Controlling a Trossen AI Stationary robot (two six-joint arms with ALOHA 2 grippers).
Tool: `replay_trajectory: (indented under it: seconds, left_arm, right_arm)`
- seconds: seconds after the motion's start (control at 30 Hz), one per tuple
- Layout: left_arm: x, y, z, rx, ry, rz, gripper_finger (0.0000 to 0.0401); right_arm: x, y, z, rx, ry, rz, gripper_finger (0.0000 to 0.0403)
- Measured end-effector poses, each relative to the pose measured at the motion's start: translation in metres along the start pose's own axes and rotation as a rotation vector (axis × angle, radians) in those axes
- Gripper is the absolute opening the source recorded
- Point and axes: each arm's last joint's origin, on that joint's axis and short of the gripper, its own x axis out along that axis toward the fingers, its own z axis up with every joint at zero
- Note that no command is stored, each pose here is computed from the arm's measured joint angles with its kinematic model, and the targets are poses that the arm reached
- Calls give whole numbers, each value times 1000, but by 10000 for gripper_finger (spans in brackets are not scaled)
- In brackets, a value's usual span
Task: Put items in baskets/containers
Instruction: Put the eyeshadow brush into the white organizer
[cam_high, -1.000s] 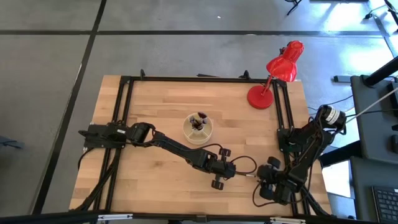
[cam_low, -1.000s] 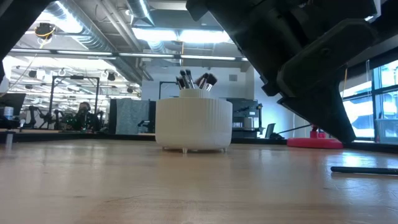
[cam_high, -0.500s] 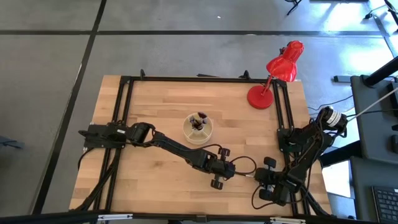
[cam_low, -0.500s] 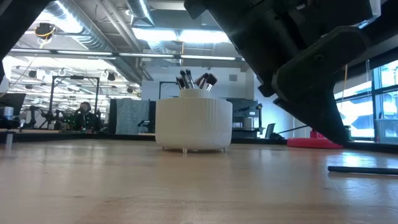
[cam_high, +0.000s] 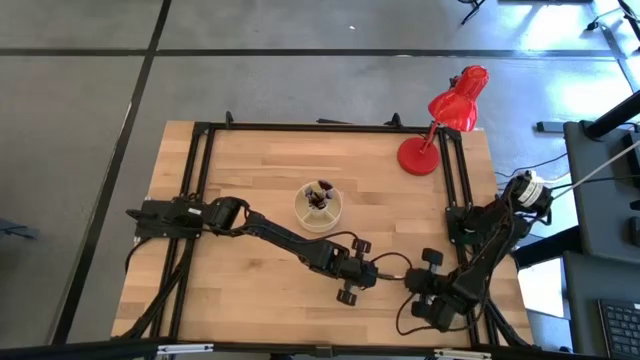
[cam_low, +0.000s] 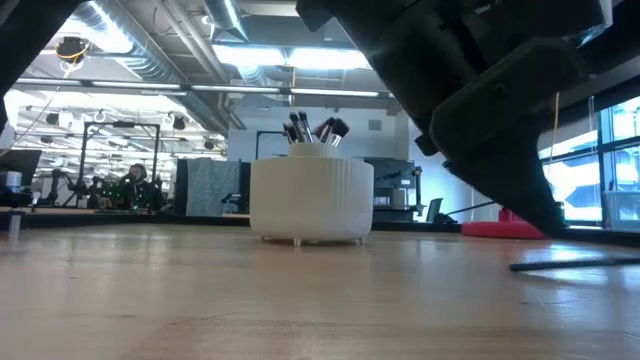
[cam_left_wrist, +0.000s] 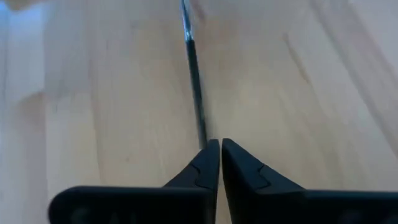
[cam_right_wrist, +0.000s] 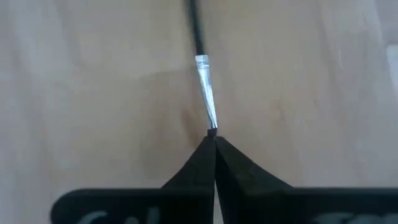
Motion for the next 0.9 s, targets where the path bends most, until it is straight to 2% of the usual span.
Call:
replay_trajectory:
  seconds: [0.17, 0.33, 0.57, 0.73, 0.9]
  left_arm:
    - [-1, -2, 8, 48, -79, 3, 48]
    - [-3, -6, 14, 65, -135, -12, 105]
    - [-2, -5, 13, 6, -139, -95, 152]
    - [-1, 1, 10, -41, -101, -41, 137]
    - [1, 7, 7, -63, -78, -23, 74]
  right_arm:
    - [-21, 4, 25, -79, 85, -6, 2]
    - [-32, 6, 48, -130, 76, 19, 1]
    - [-41, 3, 70, -169, 32, -5, 1]
    - [-43, 3, 76, -193, -1, -15, 1]
    - [-44, 3, 77, -197, -11, -20, 0]
